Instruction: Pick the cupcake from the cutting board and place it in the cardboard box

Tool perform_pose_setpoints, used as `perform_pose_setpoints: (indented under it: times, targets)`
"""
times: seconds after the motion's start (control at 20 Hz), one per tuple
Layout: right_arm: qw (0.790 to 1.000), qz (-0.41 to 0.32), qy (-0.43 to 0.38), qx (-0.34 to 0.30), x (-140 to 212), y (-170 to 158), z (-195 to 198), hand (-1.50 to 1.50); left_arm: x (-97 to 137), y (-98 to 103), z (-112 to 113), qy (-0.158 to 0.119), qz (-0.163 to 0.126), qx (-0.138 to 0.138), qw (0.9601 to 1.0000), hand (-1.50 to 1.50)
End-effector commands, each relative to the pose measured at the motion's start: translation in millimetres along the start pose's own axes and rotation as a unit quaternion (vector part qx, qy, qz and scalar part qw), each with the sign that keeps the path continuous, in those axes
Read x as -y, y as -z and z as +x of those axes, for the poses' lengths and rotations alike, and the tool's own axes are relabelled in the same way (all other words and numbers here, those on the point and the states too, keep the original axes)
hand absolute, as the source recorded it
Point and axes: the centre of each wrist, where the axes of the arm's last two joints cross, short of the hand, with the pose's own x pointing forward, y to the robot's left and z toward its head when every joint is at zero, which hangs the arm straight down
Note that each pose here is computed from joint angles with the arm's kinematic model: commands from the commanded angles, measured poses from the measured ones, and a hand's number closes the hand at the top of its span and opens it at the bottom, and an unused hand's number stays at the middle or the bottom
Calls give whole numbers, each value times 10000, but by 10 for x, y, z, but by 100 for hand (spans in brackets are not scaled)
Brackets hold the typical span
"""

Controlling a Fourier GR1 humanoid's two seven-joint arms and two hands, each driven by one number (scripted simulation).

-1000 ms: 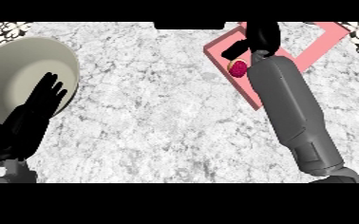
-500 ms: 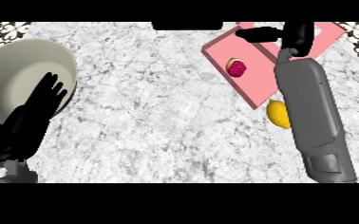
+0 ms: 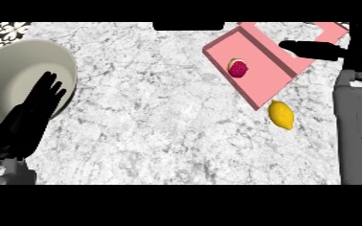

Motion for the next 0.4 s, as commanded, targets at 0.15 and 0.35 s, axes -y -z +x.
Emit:
perform_pose_setpoints:
  times: [0.15,0.35]
  targets:
    - [9999,122,48,99,502,-182,-238,-150,-56,-76,-77,87,27,75,9999,0]
    - [9997,208,-67,127,615,-22,-152,-150,-51,121,90,-2,-56,38,10000,0]
